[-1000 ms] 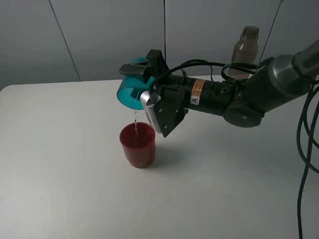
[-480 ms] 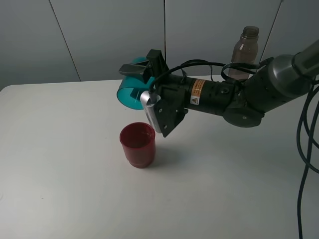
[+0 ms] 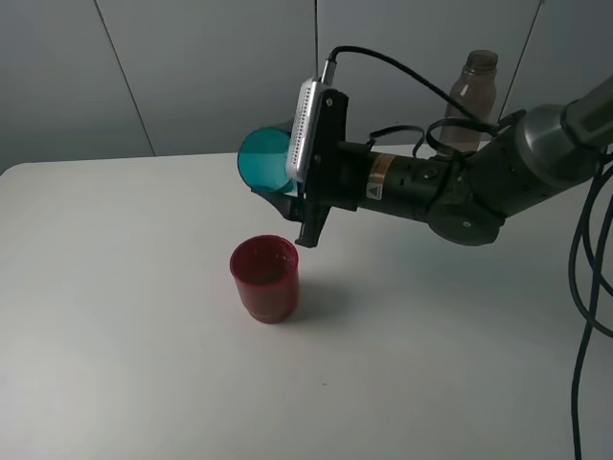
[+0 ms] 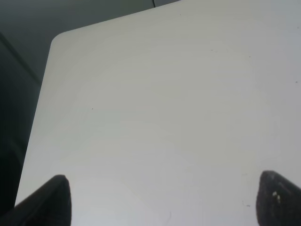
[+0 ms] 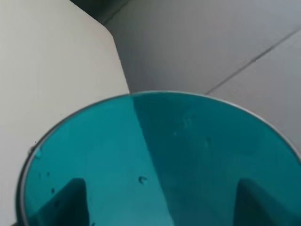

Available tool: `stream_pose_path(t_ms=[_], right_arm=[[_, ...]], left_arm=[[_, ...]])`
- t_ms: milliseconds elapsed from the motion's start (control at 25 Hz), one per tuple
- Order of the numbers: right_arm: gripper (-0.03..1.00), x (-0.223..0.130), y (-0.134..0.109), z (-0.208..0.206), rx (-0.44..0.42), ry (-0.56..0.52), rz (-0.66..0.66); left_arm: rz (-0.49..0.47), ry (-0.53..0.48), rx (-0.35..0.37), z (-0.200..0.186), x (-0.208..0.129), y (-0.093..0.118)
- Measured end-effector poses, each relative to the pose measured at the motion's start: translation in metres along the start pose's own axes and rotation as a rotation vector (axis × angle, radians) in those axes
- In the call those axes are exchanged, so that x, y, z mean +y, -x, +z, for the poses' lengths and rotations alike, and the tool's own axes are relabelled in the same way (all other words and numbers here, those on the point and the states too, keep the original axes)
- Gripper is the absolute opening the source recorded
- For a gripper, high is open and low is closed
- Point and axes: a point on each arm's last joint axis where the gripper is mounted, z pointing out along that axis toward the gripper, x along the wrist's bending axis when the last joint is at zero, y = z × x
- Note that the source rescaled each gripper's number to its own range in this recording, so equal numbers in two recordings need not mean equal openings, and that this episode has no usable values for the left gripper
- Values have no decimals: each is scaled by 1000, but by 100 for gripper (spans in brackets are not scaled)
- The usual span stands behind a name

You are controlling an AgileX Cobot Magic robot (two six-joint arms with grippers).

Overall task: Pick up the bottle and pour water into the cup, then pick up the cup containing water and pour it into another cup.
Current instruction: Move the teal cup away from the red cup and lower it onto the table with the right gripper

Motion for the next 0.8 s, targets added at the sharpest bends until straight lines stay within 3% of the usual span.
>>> stream_pose_path(t_ms=[360,520,800], right_arm=[[3,-39,26,-12,-197,-111,581],[3,-63,22,-4,-271,-171,691],[3,-103,26,24,-335,-191,729]], left_arm=[[0,0,0,0,0,0],[2,0,0,0,0,0],[2,0,0,0,0,0]])
